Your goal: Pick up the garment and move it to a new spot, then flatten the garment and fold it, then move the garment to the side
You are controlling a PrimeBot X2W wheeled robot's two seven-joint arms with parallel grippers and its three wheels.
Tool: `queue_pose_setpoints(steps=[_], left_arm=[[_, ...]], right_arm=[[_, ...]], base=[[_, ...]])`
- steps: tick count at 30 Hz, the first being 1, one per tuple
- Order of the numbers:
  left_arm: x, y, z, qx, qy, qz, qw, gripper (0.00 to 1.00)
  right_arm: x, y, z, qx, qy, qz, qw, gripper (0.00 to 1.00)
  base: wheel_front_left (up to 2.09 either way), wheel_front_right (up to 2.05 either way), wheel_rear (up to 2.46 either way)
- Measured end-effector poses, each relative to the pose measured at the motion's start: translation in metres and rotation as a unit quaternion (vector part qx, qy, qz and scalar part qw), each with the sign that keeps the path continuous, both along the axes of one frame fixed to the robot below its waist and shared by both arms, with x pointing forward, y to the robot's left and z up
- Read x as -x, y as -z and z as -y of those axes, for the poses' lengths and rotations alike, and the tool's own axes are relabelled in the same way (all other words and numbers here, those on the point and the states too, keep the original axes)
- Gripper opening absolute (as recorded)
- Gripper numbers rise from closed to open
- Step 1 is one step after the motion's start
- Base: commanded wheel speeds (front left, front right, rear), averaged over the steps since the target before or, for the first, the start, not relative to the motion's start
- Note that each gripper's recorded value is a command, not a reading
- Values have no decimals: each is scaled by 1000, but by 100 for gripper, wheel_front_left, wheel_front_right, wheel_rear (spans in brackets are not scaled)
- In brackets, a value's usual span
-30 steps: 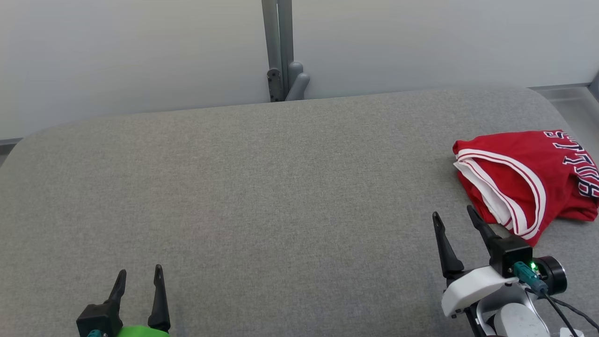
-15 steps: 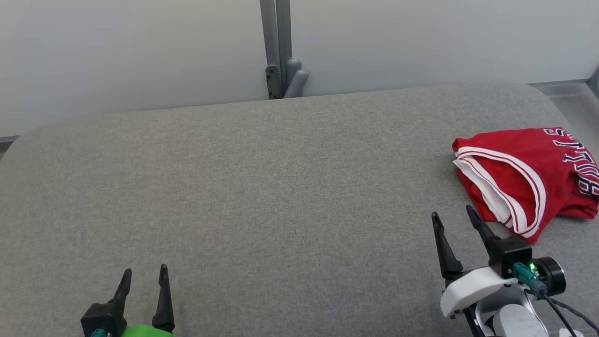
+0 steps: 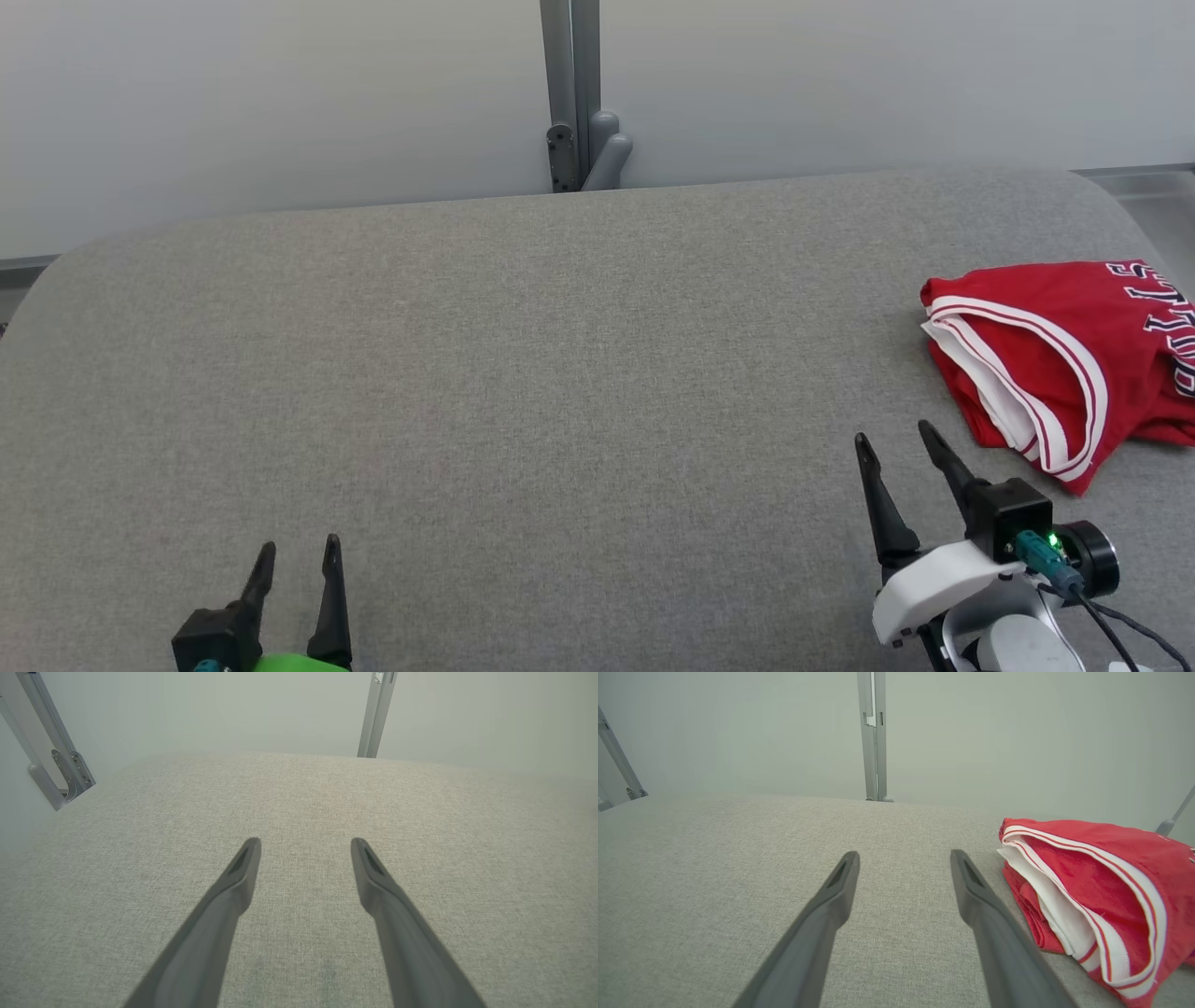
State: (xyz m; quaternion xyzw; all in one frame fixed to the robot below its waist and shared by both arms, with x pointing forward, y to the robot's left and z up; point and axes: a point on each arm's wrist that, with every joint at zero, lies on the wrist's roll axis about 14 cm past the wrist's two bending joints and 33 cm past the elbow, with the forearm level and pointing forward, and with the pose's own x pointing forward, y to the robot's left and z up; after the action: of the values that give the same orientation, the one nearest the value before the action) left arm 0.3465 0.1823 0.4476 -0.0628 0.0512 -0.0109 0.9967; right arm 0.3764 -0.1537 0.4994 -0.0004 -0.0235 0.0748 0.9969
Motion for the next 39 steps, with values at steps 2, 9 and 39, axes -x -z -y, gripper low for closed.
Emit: queue_pose_setpoints(steps=[2,9,39], left_arm=[[4,8,2,2,1,-12,1000,0],[11,24,-1,37,-15,-46,998,0],[-3,5,-14,277,-78,-35,957,0]], right_arm=[[3,8,0,-1,0,-13,1000,0],[11,30,5,-39,16,-57,997,0],[5,23,28,-303,72,-82,947,0]], base=[[0,0,0],[0,0,0],[0,0,0]])
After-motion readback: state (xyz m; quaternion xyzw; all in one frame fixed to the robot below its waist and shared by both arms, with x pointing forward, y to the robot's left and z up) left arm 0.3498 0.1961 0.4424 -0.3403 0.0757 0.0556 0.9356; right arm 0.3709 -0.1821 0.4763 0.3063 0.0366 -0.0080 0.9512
